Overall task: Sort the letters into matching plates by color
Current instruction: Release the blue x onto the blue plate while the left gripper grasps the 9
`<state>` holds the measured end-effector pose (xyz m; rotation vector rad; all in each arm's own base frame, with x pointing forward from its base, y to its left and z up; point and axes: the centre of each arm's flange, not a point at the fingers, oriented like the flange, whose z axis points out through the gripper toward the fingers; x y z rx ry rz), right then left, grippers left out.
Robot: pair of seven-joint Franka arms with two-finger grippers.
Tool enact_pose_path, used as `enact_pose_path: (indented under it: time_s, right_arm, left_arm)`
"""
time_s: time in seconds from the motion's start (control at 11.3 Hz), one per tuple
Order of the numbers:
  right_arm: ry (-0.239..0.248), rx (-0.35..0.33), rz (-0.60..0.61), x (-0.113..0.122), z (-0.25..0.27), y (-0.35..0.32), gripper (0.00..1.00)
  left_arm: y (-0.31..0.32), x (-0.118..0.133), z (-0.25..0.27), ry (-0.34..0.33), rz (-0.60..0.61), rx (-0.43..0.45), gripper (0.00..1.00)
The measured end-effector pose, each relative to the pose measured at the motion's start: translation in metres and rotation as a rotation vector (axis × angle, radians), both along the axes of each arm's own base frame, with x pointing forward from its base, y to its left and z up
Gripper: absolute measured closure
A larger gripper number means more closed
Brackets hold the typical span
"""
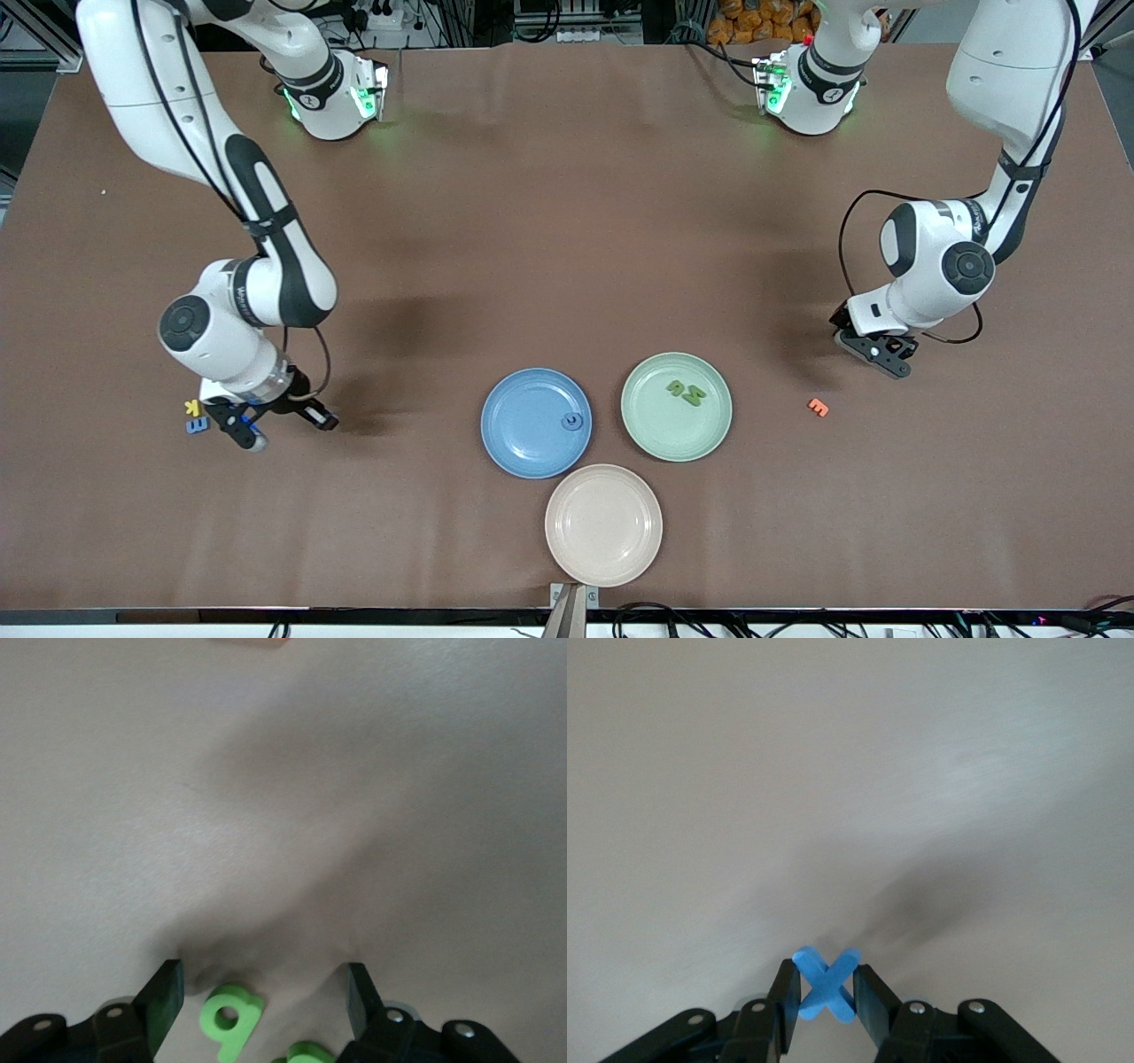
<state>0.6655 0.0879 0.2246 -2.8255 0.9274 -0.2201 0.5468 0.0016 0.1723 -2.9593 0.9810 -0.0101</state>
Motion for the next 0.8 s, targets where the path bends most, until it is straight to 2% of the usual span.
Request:
enact_pose_path:
  time_s: [0.36,0.8]
  right_arm:
    - [-0.068,0.064,0.085,0.005,0.039,0.110,0.68]
    - [-0.122,0.136,0.186,-0.015,0.070,0.240,0.68]
  left_arm:
    - [0.013,-0.002,0.009,-0.011,0.021,0.005,0.20]
    - [0.015,-0.006,0.006,-0.002,0.019,0.005,0.32]
